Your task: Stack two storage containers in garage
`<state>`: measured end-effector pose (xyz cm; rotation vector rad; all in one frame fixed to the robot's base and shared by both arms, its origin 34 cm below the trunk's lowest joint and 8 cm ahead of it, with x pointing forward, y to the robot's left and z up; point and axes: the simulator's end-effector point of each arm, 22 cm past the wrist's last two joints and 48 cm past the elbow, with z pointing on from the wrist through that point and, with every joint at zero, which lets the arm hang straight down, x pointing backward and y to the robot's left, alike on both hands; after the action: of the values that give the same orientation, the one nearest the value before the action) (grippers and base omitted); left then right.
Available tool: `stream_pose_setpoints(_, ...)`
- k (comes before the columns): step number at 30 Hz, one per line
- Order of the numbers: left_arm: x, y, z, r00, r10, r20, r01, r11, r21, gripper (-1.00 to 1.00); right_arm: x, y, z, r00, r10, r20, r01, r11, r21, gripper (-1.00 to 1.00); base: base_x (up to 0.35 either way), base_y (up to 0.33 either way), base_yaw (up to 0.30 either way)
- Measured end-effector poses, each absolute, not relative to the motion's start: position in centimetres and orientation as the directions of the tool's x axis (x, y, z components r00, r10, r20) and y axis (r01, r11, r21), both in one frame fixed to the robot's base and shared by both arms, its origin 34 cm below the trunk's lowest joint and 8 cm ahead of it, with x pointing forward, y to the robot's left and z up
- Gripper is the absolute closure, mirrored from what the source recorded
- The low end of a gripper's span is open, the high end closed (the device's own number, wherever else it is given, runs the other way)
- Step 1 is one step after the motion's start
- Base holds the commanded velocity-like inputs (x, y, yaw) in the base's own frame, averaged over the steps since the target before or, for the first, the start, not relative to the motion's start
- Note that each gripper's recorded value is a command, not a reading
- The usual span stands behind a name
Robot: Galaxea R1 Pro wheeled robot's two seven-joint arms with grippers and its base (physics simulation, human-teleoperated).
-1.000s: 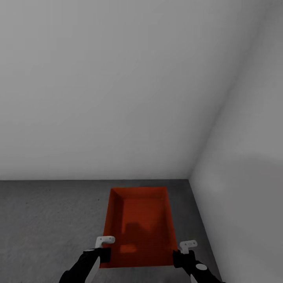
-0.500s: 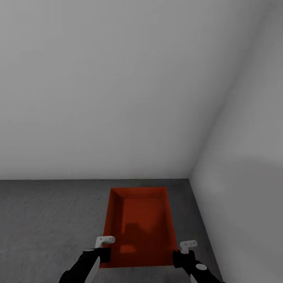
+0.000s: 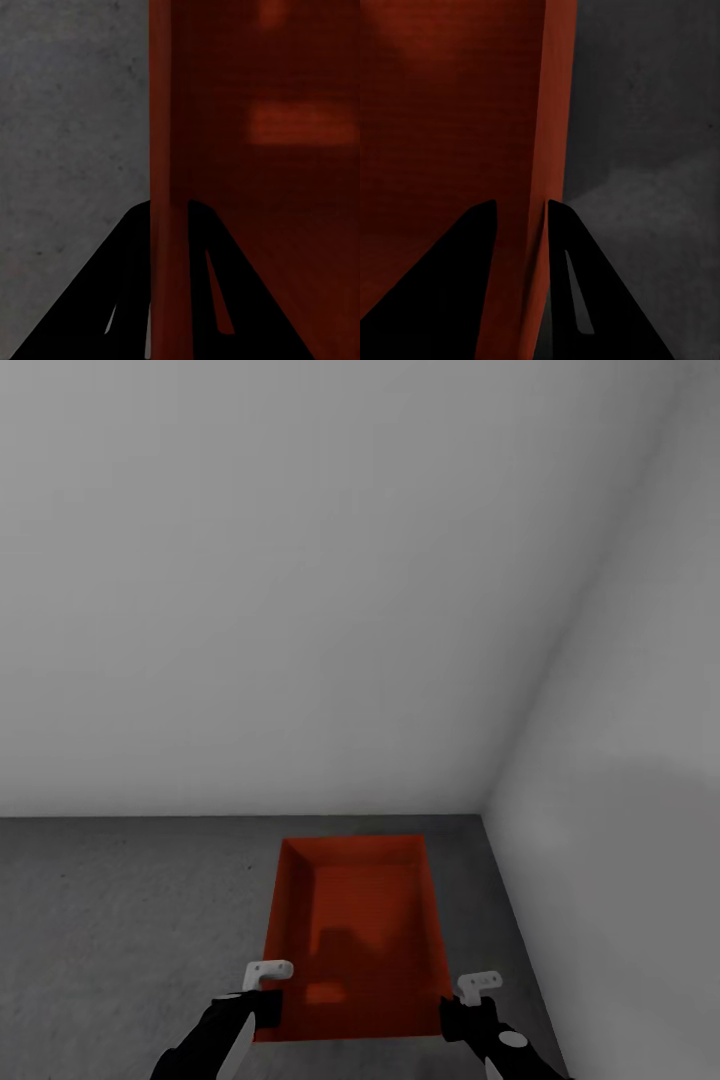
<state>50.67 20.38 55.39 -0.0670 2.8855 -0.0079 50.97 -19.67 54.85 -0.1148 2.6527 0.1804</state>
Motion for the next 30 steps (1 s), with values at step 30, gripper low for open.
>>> stream_pose_setpoints(30,50.9,20.3,51.1,-0.966,-0.046,-0.253,-0.045,0.999,-0.012,1.00,51.2,-19.7,50.5,-0.883,-0.050,-0.466,-0.113,0.988,0.107,1.00,0.000,0.000,0.000)
